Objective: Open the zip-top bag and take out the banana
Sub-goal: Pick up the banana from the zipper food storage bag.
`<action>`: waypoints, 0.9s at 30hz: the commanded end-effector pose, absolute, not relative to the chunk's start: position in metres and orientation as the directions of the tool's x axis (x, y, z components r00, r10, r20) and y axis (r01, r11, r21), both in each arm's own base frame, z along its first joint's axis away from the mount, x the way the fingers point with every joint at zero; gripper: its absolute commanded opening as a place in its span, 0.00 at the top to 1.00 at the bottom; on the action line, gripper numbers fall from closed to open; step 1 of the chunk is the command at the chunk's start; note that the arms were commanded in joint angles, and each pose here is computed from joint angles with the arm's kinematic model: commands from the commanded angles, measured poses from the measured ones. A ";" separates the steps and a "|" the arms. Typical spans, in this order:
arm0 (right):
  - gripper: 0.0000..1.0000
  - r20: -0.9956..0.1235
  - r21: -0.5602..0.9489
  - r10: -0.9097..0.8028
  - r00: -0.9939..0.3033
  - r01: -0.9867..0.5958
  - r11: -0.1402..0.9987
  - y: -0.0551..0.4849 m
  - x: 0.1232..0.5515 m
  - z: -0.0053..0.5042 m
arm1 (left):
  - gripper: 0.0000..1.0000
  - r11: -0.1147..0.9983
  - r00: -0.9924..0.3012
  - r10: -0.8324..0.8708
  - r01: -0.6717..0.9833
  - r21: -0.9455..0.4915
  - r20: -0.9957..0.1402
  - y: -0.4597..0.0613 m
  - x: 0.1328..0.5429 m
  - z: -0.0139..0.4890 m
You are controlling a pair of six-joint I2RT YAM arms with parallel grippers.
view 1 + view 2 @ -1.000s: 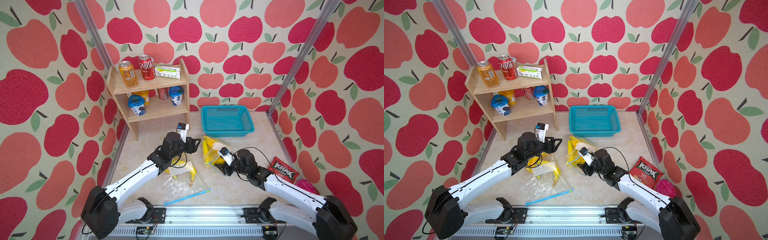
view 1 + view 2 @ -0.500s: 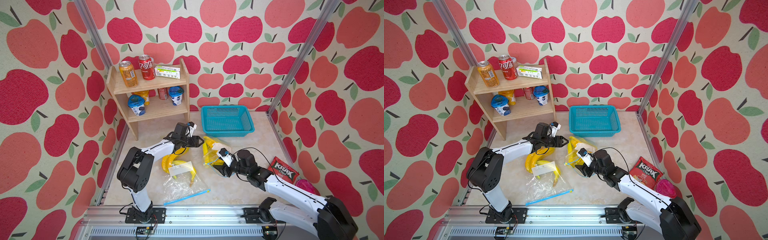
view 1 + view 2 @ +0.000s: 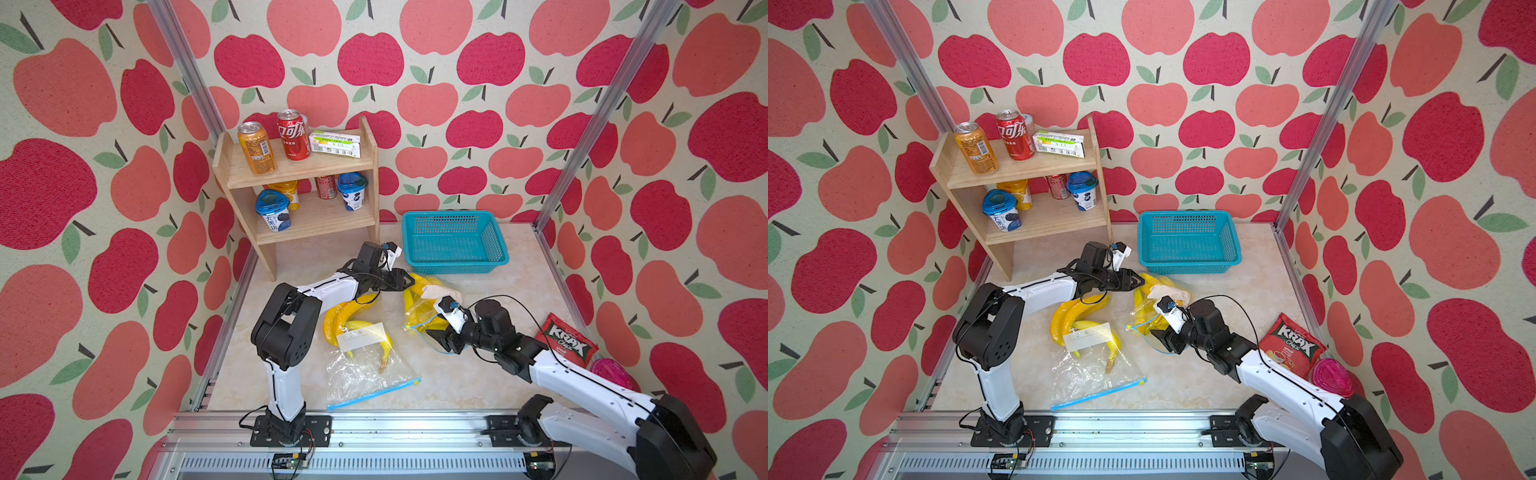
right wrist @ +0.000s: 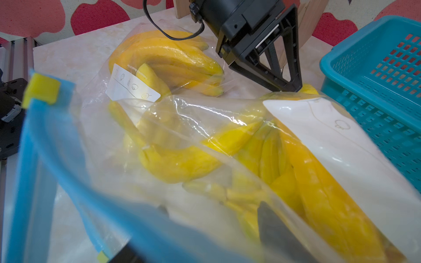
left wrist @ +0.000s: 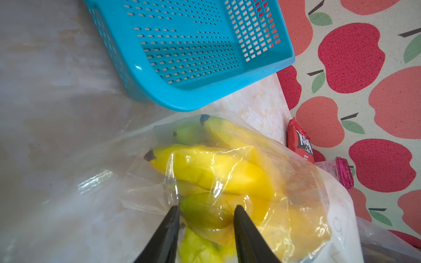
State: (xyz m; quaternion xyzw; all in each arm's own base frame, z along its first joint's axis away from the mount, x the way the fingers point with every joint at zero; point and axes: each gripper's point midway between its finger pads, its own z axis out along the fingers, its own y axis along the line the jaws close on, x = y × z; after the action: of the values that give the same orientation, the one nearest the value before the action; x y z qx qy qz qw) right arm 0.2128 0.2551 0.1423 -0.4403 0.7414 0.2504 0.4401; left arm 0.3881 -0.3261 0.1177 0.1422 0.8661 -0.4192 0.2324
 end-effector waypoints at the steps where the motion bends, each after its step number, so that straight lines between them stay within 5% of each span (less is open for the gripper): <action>1: 0.35 -0.866 -0.015 -0.442 -0.236 -0.869 0.494 0.251 0.211 0.139 | 0.58 0.604 -0.858 0.066 0.441 -0.664 -0.510 -0.331 0.384 0.116; 3: 0.35 -0.863 -0.020 -0.447 -0.236 -0.868 0.497 0.250 0.211 0.139 | 0.65 0.595 -0.857 0.073 0.447 -0.668 -0.509 -0.334 0.382 0.117; 7: 0.35 -0.856 -0.019 -0.454 -0.247 -0.863 0.505 0.247 0.210 0.138 | 1.00 0.575 -0.853 0.081 0.462 -0.675 -0.516 -0.339 0.376 0.118; 27: 0.31 -0.870 -0.032 -0.470 -0.148 -0.935 0.353 0.314 0.194 0.136 | 1.00 0.554 -0.863 -0.007 0.417 -0.720 -0.505 -0.349 0.370 0.133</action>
State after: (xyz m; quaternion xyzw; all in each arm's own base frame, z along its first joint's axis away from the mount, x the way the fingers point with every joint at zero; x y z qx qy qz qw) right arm 0.1870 0.2971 0.1117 -0.5007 0.7306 0.2548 0.3881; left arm 0.3735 -0.3456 0.1197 0.1214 0.8566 -0.4497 0.2217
